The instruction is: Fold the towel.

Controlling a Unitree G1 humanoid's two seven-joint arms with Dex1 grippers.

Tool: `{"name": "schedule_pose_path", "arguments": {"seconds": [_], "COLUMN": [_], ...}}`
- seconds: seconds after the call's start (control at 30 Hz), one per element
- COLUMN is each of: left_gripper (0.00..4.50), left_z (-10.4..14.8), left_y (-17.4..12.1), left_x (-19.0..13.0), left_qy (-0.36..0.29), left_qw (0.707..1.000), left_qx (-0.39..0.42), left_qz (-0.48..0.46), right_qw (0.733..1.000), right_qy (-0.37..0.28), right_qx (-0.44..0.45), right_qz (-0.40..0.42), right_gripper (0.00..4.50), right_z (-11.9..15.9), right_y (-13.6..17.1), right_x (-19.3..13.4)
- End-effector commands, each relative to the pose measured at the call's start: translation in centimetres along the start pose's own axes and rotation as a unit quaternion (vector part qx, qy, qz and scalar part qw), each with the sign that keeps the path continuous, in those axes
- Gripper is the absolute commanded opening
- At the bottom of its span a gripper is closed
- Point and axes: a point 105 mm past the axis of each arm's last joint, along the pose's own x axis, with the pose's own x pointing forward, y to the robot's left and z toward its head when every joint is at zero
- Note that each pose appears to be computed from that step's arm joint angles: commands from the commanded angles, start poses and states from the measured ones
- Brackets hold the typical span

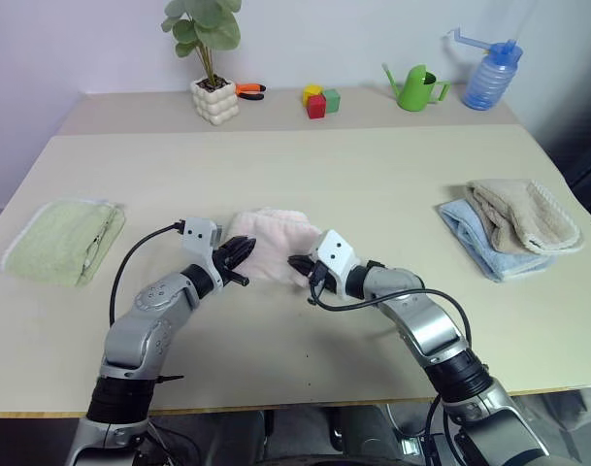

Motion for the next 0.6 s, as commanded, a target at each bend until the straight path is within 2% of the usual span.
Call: {"name": "schedule_pose_path", "arguments": {"seconds": [0.03,0.23,0.37,0.5,0.57,0.6], "left_gripper": [0.88,0.88,0.88,0.88,0.88,1.12], "left_z": [-0.1,0.4,2.3,4.5,4.7,4.7], "left_y": [0.1,-0.1,0.5,2.5,3.5,3.8], "left_x": [-0.3,-1.0,-2.3,-4.2,-4.8,-5.0], "left_qy": [-0.009,-0.033,-0.072,-0.112,-0.107,-0.107], "left_qw": [1.000,0.999,0.997,0.992,0.991,0.991], "left_qx": [0.012,0.002,-0.007,-0.018,-0.016,-0.027], "left_qz": [0.002,-0.002,0.013,0.057,0.073,0.073], "right_qw": [1.000,0.999,0.998,0.996,0.996,0.997], "right_qy": [-0.006,-0.012,-0.028,-0.052,-0.057,-0.055], "right_qx": [-0.005,-0.014,-0.030,-0.037,-0.042,-0.049], "right_qz": [-0.015,-0.037,-0.054,-0.066,-0.050,-0.037], "right_gripper": [0.06,0.06,0.06,0.06,0.55,0.79], "right_z": [0.3,0.7,2.0,3.7,4.3,4.4], "right_y": [-0.4,-1.3,-2.3,-3.5,-3.5,-3.3], "right_x": [-0.3,-1.2,-2.2,-3.6,-4.3,-4.6]}}
